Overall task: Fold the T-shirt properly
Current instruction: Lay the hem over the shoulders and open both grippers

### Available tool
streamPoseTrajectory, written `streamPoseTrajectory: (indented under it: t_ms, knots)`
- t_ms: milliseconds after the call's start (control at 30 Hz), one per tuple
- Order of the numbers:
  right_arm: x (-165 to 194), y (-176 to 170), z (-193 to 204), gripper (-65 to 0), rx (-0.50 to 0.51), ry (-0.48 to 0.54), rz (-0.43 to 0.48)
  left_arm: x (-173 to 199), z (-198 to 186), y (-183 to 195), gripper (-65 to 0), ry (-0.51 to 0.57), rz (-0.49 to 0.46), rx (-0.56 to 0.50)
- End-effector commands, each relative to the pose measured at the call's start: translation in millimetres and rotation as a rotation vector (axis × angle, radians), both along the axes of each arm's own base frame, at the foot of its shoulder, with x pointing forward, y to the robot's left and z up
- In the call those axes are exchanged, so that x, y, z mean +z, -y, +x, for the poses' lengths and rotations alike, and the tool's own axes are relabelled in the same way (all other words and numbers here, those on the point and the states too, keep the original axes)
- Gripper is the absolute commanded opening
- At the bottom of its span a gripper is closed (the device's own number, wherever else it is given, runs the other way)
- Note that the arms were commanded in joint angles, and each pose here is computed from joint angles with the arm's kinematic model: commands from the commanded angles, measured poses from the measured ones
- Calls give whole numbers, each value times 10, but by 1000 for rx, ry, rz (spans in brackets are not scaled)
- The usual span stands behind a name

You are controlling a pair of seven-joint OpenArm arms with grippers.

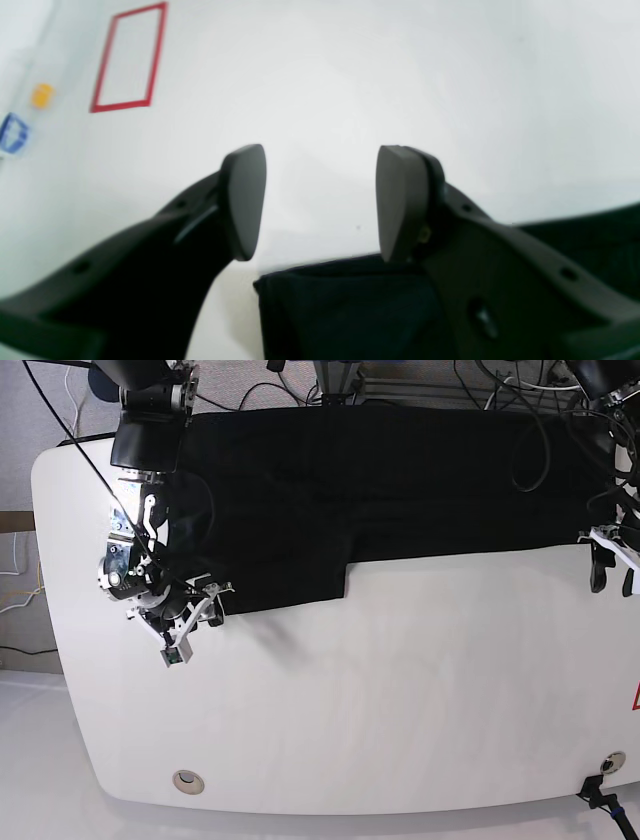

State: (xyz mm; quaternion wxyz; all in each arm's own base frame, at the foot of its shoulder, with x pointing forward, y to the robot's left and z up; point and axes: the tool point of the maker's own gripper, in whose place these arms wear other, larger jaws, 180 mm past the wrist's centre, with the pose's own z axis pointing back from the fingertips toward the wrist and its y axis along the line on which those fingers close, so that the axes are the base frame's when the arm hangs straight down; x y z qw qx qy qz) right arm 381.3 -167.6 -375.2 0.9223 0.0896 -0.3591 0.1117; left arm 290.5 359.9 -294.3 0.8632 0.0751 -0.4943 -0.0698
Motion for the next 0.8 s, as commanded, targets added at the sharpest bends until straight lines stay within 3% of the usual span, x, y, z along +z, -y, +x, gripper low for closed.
streamPoseTrajectory:
  t_ms: [0,333,667,700,767]
  knots:
    - [44,30,98,-372,-12,32,22,129,54,-69,-321,38,13,1]
    - [-360,-250,-66,-372,-18,-57,123,-19,20,-141,-321,3,-13,23]
    - [-355,-540,-116,-385,-7,-62,232,-20,31,-133,-321,3,-15,21]
    - [-360,-557,-123,-411,-4,-64,235,-20,31,-133,-321,3,-15,21]
    - [-370,-653,-138,-543,28,-70,227,-21,30,-135,-321,2,-13,21]
